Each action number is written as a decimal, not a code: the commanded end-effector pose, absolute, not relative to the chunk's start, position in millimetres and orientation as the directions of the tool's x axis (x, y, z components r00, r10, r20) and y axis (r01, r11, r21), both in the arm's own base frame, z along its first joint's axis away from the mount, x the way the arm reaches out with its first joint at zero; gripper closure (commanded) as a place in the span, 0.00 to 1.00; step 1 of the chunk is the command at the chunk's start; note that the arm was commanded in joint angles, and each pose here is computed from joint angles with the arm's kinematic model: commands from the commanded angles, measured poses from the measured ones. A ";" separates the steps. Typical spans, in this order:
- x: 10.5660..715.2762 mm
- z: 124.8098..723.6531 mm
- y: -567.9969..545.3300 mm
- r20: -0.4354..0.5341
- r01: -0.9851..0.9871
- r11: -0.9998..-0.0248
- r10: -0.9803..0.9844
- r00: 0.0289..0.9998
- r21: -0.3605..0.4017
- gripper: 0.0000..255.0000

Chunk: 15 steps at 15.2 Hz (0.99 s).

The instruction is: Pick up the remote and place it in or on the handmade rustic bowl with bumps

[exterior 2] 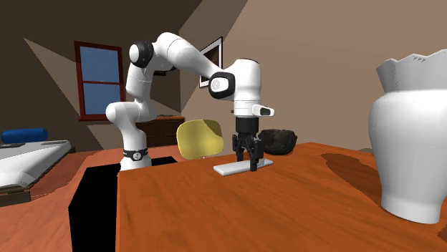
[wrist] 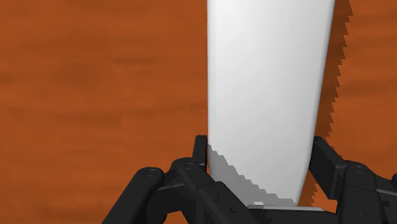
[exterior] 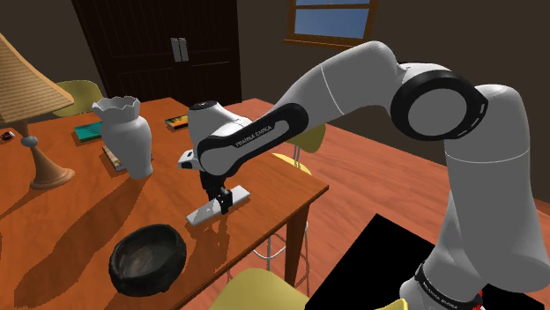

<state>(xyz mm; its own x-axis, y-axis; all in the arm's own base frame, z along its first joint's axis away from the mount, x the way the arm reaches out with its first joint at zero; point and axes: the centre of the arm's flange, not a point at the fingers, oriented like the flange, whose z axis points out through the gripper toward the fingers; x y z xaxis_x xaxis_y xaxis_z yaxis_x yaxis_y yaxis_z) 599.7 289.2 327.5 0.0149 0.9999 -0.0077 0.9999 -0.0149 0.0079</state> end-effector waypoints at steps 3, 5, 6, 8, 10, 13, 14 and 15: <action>599.7 343.3 289.1 -0.008 1.000 -0.015 1.000 0.015 0.008 1.00; 599.6 353.9 289.1 -0.008 1.000 -0.015 1.000 0.015 0.008 1.00; 599.6 359.2 289.1 -0.008 1.000 -0.015 1.000 0.015 0.008 1.00; 599.7 369.7 289.2 -0.008 1.000 -0.015 1.000 0.015 0.008 1.00; 599.6 380.3 289.1 -0.008 1.000 -0.015 1.000 0.015 0.008 1.00; 599.7 396.1 289.2 -0.008 1.000 -0.015 1.000 0.015 0.008 1.00; 599.7 401.4 289.2 -0.008 1.000 -0.015 1.000 0.015 0.008 1.00; 599.7 406.7 289.2 -0.008 1.000 -0.015 1.000 0.015 0.008 1.00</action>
